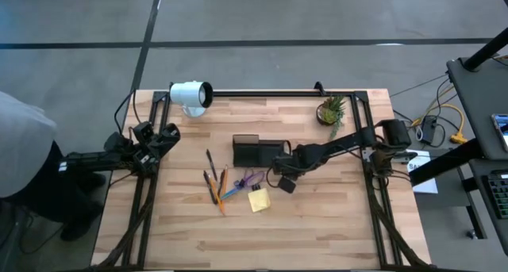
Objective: Pick and place office supplies into organizer
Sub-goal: Put the right black binder clip into the black desk organizer
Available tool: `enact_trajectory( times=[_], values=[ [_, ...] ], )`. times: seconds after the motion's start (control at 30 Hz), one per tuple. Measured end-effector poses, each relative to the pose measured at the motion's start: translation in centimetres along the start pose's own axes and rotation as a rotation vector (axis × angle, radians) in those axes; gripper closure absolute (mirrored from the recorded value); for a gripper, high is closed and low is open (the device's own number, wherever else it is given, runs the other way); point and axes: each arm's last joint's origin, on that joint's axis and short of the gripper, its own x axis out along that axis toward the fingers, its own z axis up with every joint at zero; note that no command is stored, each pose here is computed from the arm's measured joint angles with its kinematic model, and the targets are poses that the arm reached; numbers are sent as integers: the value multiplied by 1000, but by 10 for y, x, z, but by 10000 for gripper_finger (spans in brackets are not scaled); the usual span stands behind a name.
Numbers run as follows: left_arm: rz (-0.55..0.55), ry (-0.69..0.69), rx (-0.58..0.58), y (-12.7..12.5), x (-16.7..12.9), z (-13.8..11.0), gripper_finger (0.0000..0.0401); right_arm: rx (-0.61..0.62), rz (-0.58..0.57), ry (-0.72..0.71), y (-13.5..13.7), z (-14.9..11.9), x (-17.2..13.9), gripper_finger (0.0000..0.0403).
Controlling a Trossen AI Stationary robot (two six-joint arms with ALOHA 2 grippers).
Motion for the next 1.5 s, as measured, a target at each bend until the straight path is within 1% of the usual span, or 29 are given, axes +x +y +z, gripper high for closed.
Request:
enact_trajectory(
  times=[0.3, 0.5, 0.6, 0.7, 0.77, 0.83, 0.9, 0.97, 1.03, 1.17, 1.3, 1.4, 1.5],
  values=[
    [0, 0, 0, 0, 0, 0, 292, -33, -6, -11, 11, 5, -20, 388],
    [1, 0, 0, 0, 0, 0, 292, -67, -15, -36, 22, 7, -45, 388],
    [1, 0, 0, 0, 0, 0, 292, -60, 29, -95, 30, 19, -61, 389],
    [0, 0, 0, 0, 0, 0, 292, -43, 97, -194, 38, 39, -78, 389],
    [0, 0, 0, 0, 0, 0, 292, -17, 136, -249, 39, 51, -84, 389],
    [0, 0, 0, 0, 0, 0, 292, 32, 171, -287, 37, 65, -83, 389],
    [0, -1, 0, 0, 0, 0, 292, 90, 189, -261, 31, 75, -75, 389],
    [1, 1, 0, 0, 0, 0, 292, 155, 239, -249, 30, 87, -67, 389],
    [2, 1, 0, 0, 0, 0, 292, 205, 246, -217, 29, 95, -55, 390],
    [4, 4, 0, 0, 0, 0, 292, 226, 243, -190, 37, 106, -37, 390],
    [5, 6, -1, 1, 0, -1, 292, 254, 253, -198, 44, 115, -30, 390],
    [6, 7, -1, 1, 0, -1, 292, 287, 228, -201, 46, 119, -22, 390],
    [6, 8, -1, 1, 0, -2, 292, 316, 230, -198, 48, 124, -17, 390]
  ],
)
